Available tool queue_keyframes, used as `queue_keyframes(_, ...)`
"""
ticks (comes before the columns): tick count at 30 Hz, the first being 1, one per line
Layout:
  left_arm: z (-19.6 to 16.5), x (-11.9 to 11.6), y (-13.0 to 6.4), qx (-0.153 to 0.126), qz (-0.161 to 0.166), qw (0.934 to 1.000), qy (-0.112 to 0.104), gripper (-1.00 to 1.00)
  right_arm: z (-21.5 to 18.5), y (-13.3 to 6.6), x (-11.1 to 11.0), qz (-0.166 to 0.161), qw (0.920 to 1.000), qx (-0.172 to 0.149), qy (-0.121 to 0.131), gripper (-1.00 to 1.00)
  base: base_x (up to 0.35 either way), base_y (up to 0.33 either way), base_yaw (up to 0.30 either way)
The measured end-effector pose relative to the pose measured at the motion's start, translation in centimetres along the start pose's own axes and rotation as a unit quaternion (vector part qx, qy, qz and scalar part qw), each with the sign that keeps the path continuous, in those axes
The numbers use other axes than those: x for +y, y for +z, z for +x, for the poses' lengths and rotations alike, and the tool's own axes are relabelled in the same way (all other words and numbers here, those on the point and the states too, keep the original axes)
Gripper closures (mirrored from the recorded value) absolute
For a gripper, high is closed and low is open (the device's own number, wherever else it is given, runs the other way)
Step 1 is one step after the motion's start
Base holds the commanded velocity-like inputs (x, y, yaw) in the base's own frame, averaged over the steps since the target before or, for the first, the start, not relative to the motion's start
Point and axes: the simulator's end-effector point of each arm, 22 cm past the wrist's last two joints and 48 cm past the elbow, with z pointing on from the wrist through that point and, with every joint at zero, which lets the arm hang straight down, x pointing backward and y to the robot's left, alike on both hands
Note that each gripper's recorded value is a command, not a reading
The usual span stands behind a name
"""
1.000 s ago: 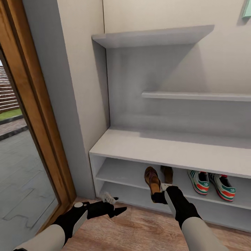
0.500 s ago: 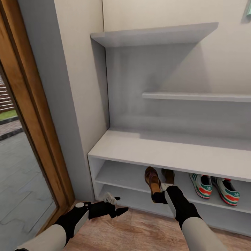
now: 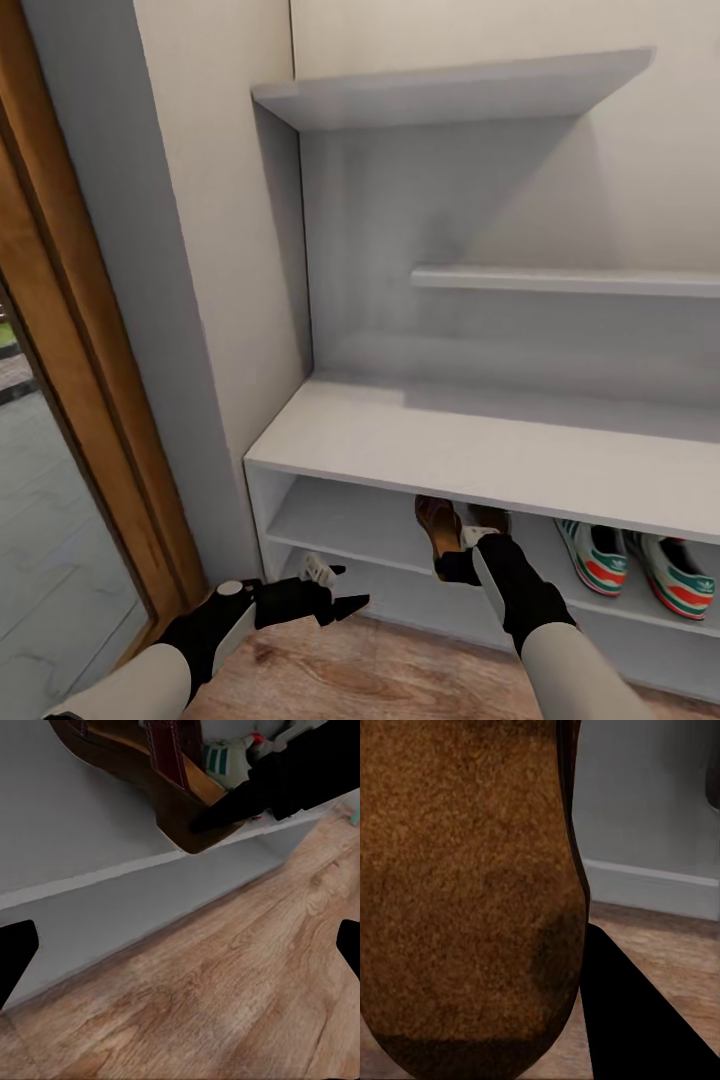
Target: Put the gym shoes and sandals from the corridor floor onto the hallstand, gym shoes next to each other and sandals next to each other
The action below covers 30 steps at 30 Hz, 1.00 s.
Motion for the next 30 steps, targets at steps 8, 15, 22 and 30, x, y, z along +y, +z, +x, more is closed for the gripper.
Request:
queue_keyframes(8,0.03,0.02,0.01,0.000,0.000,1.0000,0.000,-1.00,0.00,0.03,0.01,0.000,1.0000,0.000,0.000,1.00,0.046,-0.001,0.000)
queue_keyframes(15,0.01,-0.05,0.08,0.000,0.001,1.0000,0.000,-1.00,0.02,0.03,-0.04,0.000,1.0000,0.000,0.000,1.00,0.090,-0.057,0.000)
queue_keyframes(22,0.01,-0.05,0.07,0.000,0.001,1.0000,0.000,-1.00,-0.02,0.03,-0.05,0.000,1.0000,0.000,0.001,1.00,0.006,-0.003,0.000)
queue_keyframes(30,0.01,-0.05,0.08,0.000,0.001,1.0000,0.000,-1.00,0.01,0.03,-0.03,0.000,1.0000,0.000,0.001,1.00,0.048,-0.037,0.000)
